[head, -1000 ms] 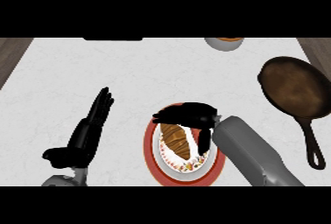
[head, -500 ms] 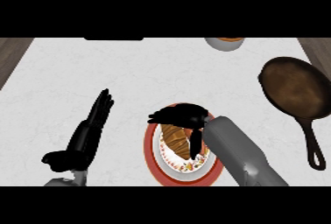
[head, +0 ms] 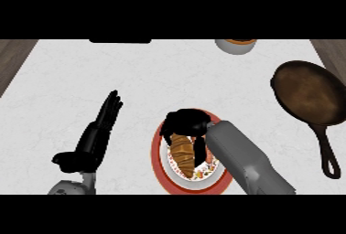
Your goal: Pick the croissant from the plate and place it in the pan
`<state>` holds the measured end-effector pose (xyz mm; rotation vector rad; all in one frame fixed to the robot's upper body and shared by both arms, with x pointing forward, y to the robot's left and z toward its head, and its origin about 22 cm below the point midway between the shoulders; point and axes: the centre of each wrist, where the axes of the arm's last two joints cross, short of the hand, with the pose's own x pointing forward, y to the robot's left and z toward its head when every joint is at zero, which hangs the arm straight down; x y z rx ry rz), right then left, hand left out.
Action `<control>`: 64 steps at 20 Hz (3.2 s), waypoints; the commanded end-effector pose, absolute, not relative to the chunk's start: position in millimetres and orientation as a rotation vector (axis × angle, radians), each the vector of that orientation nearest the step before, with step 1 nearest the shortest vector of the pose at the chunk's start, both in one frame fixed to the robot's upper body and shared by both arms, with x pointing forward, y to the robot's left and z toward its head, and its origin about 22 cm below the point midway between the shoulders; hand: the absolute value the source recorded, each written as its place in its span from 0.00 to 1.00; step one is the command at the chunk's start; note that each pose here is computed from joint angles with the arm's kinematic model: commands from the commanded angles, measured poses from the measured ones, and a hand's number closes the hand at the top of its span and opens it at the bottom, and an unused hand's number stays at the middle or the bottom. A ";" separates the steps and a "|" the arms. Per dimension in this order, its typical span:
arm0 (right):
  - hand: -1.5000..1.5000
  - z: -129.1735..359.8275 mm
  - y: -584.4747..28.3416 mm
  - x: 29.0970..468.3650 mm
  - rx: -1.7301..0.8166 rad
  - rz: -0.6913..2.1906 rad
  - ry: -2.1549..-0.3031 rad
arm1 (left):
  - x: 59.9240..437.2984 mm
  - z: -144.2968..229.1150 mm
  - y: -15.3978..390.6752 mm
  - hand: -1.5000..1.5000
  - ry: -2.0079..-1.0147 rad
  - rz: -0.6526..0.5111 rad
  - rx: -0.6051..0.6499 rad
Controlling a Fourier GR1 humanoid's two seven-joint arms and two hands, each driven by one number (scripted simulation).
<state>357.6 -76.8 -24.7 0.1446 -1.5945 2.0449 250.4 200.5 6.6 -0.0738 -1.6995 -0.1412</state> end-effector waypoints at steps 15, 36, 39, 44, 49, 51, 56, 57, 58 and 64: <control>1.00 -9.2 -180.1 400.6 -0.736 0.959 -1.230 | 238.7 0.9 212.9 0.50 -1.685 -0.078 -0.008; 1.00 66.8 -182.4 410.4 -1.354 0.046 -1.195 | 222.9 -3.9 202.7 0.50 -1.684 -0.113 -0.058; 1.00 70.6 -223.5 409.2 -1.420 -0.003 -1.190 | 248.4 6.5 206.5 0.50 -1.700 -0.115 -0.043; 1.00 50.1 -292.7 400.3 -1.607 -0.008 -1.148 | 234.7 -3.5 200.3 0.50 -1.706 -0.134 -0.069; 1.00 32.5 -336.1 391.1 -1.738 -0.041 -1.116 | 244.8 13.3 185.2 0.50 -1.699 -0.133 -0.070; 1.00 39.0 -349.6 386.7 -1.730 -0.172 -1.163 | 244.3 10.0 206.8 0.50 -1.694 -0.134 -0.076; 1.00 57.6 -387.5 392.8 -1.751 -0.182 -1.140 | 244.6 24.7 187.5 0.50 -1.709 -0.151 -0.099; 1.00 53.1 -402.3 381.3 -1.767 -0.213 -1.151 | 246.0 14.8 196.7 0.50 -1.721 -0.164 -0.103; 1.00 59.9 -418.4 375.8 -1.773 -0.202 -1.142 | 236.5 10.9 196.8 0.50 -1.702 -0.174 -0.102; 0.00 35.2 -424.4 368.6 -1.445 -0.059 -0.866 | 256.2 15.8 188.5 0.50 -1.723 -0.164 -0.104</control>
